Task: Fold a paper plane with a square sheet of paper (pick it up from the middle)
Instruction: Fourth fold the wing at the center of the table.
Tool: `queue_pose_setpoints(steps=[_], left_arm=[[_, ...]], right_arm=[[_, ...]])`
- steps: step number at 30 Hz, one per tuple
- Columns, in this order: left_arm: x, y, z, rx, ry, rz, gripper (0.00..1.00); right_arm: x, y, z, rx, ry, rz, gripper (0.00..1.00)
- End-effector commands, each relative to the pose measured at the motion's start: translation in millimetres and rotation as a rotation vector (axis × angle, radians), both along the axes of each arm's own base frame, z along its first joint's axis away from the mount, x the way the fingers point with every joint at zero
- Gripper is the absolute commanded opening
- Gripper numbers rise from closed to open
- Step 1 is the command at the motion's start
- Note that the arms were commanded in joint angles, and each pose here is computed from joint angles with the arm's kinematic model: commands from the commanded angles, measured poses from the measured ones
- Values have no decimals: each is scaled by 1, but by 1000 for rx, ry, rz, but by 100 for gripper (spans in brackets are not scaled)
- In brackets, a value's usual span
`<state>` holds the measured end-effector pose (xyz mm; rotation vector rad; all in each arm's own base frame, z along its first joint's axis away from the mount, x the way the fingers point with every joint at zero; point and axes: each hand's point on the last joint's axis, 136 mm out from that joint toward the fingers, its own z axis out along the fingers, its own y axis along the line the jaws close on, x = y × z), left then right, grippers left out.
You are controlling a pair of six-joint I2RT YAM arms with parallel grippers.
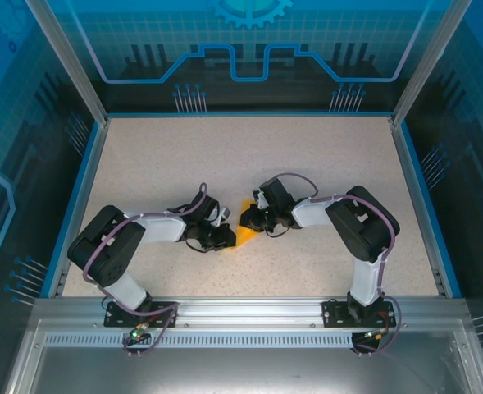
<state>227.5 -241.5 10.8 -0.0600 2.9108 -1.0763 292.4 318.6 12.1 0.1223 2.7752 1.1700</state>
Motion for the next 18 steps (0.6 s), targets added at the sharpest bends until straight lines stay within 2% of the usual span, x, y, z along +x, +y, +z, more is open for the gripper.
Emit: queue_pose_setpoints(steps=[1, 5, 13, 18], left_arm=[[-45, 34, -27, 155, 150, -10, 13], [-45, 29, -10, 108, 119, -19, 13], [-15, 19, 50, 22, -73, 39, 19], [6, 1, 58, -41, -83, 48, 19]], right_arm=[[-27, -35, -55, -181, 125, -28, 13], [-26, -34, -55, -178, 126, -28, 13], [-25, -34, -54, -176, 126, -34, 13], [-26, -35, -54, -180, 125, -39, 13]])
